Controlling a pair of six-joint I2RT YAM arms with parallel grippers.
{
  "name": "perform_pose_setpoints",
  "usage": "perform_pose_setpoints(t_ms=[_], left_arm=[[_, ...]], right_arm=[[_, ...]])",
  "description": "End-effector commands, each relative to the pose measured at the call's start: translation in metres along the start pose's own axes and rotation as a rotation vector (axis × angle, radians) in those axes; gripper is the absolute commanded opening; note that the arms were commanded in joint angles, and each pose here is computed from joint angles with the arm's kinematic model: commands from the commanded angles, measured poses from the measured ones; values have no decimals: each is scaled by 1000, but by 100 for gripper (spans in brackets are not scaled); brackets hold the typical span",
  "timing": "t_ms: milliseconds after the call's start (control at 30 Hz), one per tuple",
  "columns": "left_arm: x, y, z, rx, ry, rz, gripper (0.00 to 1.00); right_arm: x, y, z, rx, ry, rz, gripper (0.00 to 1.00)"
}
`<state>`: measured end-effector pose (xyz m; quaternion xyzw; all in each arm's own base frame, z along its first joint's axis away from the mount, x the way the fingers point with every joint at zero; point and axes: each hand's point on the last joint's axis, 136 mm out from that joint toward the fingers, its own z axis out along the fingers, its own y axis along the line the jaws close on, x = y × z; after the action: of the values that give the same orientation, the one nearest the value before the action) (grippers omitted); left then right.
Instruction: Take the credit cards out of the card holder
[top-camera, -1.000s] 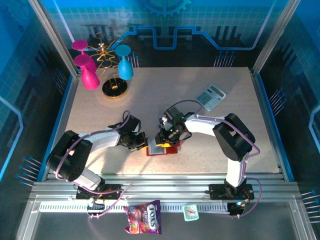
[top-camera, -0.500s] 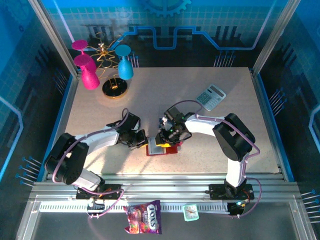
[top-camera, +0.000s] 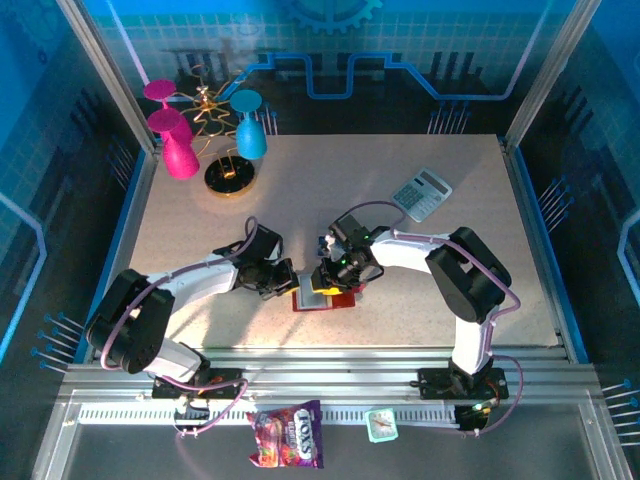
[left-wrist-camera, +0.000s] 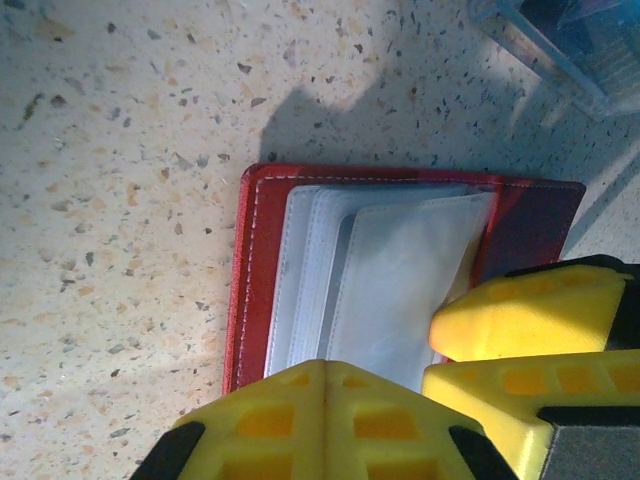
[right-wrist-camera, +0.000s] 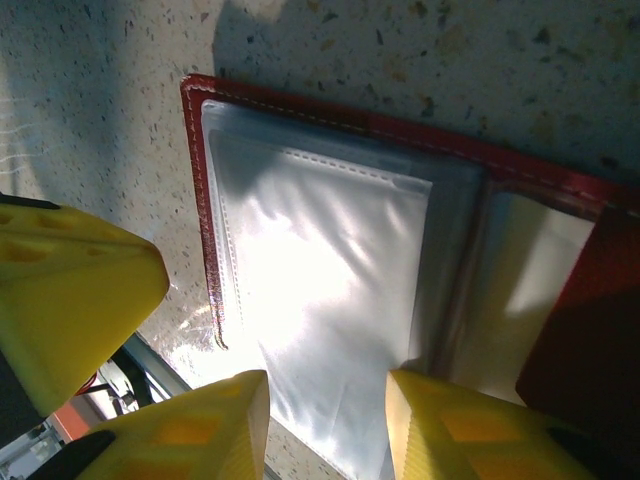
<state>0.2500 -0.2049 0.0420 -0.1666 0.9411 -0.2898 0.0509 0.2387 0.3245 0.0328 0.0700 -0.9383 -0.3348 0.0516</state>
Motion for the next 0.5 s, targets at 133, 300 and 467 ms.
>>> perform_pose_setpoints(t_ms=[133,300,467], left_arm=[[1,-18,-1,46,10,7,4],[1,-22,2,67,17,-6,8],[2,-25,4,87,23,-26,13]], right_arm=[[4,-2,-6,-16,-1,9,37],[3,-2,-7,-34,-8,14,37],[1,-1,-8,-66,-18,17,36]])
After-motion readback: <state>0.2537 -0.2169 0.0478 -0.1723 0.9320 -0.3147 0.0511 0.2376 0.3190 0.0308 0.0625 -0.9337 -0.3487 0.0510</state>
